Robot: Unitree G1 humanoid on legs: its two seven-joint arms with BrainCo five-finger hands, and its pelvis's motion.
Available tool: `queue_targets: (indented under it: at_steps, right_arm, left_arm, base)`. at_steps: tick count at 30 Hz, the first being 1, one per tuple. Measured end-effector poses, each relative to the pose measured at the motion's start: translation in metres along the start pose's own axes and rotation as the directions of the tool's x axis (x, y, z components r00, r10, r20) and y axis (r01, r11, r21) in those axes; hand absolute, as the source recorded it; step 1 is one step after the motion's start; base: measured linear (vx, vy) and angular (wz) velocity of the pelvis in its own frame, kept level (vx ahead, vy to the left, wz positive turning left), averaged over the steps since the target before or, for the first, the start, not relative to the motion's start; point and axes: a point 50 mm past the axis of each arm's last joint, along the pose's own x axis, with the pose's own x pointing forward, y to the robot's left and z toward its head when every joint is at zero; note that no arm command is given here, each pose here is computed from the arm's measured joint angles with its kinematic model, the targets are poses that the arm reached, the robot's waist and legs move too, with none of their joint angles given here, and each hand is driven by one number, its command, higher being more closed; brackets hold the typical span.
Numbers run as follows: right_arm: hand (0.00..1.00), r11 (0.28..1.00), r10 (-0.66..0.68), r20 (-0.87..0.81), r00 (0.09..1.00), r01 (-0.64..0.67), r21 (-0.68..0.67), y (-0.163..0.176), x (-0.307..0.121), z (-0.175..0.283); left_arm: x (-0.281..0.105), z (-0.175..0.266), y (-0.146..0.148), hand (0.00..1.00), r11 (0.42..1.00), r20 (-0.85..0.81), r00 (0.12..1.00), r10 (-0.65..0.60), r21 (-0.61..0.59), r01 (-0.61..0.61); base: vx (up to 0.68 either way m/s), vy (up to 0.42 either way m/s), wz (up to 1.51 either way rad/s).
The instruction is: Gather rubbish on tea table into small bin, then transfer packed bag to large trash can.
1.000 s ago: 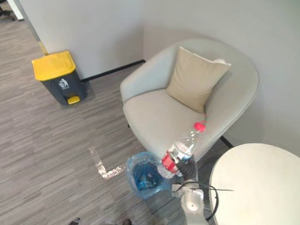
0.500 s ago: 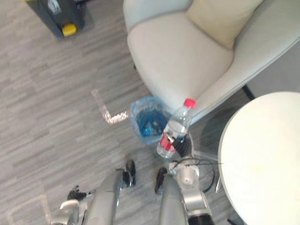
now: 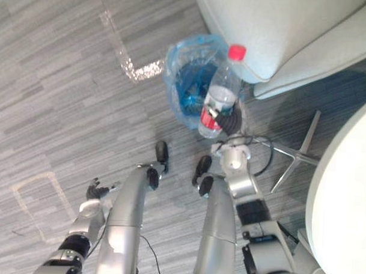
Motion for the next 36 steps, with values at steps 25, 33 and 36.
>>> queue_targets:
  at_steps: [25, 33, 36]
  right_arm:
    - [1.0, 0.996, -0.087, -0.01, 0.996, 0.087, -0.011, -0.008, 0.048, 0.022]
    - [0.0, 0.992, -0.128, 0.008, 0.992, 0.128, 0.007, -0.014, 0.055, 0.03]
    - [0.0, 0.988, -0.156, 0.016, 0.988, 0.156, 0.016, -0.017, 0.057, 0.034]
  left_arm:
    - [0.003, 0.019, -0.015, 0.0, 0.999, 0.062, 0.997, -0.047, -0.02, 0.048]
    - [0.003, 0.021, -0.018, 0.0, 0.998, 0.068, 0.996, -0.057, -0.011, 0.058]
    - [0.003, 0.023, -0.021, 0.0, 0.998, 0.074, 0.995, -0.065, -0.004, 0.066]
  base:
    - [-0.05, 0.016, 0.04]
    - [-0.07, 0.021, 0.0]
    - [-0.06, 0.008, 0.01]
